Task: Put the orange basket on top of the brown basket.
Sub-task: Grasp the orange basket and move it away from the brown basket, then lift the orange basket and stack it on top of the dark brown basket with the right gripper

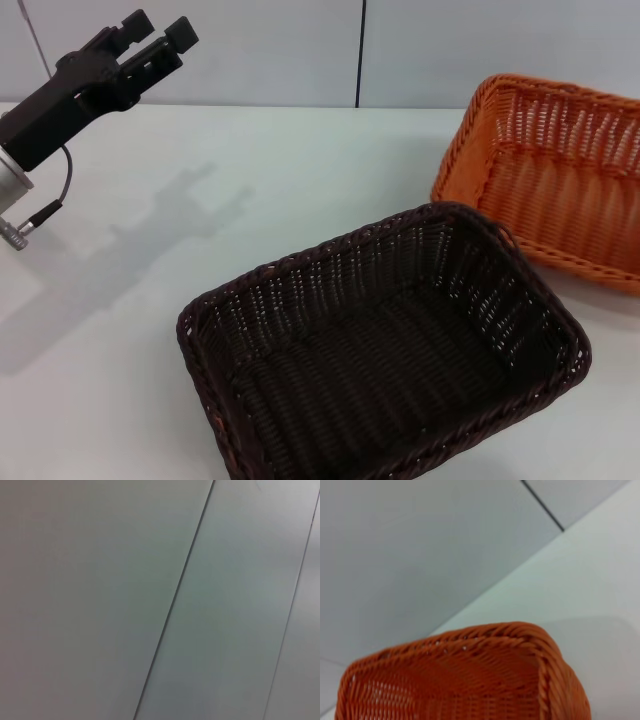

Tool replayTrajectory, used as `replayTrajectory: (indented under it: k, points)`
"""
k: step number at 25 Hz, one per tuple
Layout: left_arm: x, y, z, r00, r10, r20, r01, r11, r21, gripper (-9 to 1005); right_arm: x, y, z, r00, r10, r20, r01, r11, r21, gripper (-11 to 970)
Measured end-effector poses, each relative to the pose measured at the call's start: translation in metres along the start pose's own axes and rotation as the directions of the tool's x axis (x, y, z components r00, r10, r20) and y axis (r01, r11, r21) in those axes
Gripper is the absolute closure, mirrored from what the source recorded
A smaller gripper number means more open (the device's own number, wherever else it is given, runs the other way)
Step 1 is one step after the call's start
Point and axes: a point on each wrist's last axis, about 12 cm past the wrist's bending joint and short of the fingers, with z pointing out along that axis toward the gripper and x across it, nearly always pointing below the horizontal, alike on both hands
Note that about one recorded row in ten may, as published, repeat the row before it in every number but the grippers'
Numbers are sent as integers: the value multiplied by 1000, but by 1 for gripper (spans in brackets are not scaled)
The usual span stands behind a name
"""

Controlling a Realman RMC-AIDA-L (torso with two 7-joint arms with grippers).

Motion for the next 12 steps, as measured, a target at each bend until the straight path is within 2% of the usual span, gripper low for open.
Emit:
replayTrajectory:
  k: [5,12]
  points:
    - [0,0,1,1000,1,0,-1,1000,0,149,-4,-1,-7,998,10,69,-6,999,-51,597]
    - [-1,-1,1,1000,1,4,-1,1000,7,149,-4,-9,-18,993,25,115,-17,997,-69,637]
